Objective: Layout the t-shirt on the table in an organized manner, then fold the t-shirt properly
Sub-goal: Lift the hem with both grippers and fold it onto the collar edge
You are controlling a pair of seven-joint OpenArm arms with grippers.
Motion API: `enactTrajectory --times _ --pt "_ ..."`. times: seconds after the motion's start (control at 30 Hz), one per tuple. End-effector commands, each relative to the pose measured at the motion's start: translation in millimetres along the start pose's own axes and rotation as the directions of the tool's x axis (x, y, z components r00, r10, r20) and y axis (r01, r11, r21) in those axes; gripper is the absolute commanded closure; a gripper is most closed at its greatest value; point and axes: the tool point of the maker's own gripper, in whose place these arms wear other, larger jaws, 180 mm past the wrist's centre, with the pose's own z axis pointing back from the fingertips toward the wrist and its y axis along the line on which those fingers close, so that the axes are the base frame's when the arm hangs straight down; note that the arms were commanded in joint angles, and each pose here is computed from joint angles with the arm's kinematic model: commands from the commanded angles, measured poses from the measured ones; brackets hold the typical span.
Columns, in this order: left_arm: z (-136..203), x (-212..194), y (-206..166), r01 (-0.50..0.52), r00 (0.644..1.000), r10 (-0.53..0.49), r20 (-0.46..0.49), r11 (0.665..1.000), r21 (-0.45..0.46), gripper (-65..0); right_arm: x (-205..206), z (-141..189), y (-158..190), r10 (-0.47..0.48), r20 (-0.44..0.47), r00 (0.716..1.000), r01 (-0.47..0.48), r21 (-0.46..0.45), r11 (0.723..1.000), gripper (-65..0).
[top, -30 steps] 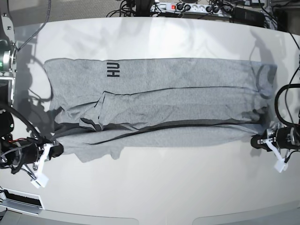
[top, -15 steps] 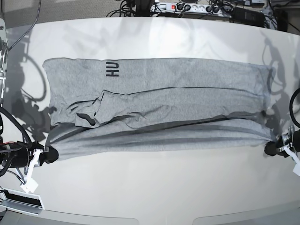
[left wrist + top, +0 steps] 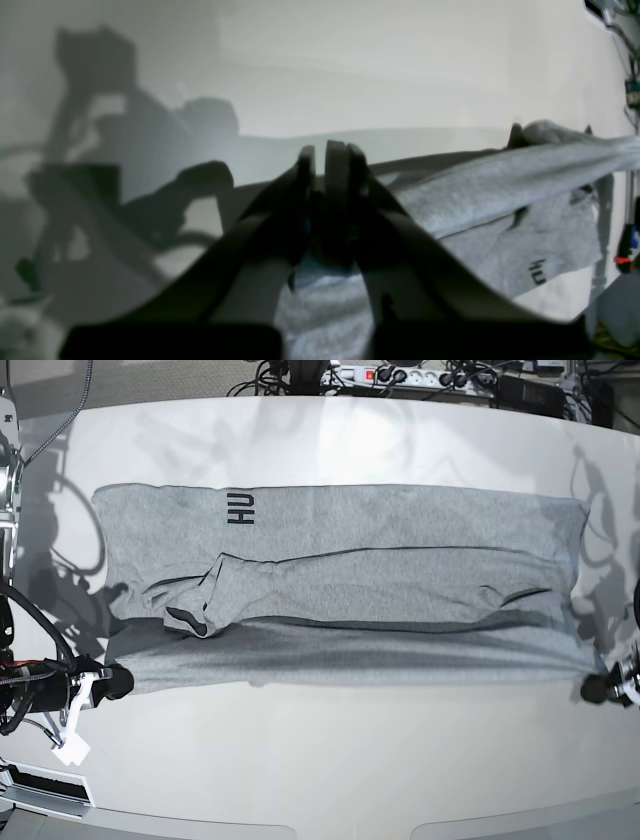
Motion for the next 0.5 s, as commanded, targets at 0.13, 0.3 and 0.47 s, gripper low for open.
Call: enactTrajectory --times 0.13,0.3,0.47 --pt "3 -19 1 -0.037 0.999 0.036 -0.024 0.999 -0.028 0.0 1 11 1 0.007 -0.020 1.000 -0.006 0.016 1.000 0.0" --pt "1 -50 -1 -0.096 0.991 0.089 -0.099 0.993 -0.062 0.0 -11 9 1 0.001 -0.063 0.998 0.000 0.017 1.000 0.0" --pt "2 -80 -3 -0.134 0.974 0.117 -0.193 0.988 -0.078 0.0 -42 2 2 -0.025 -0.138 0.990 0.028 0.024 0.999 0.0"
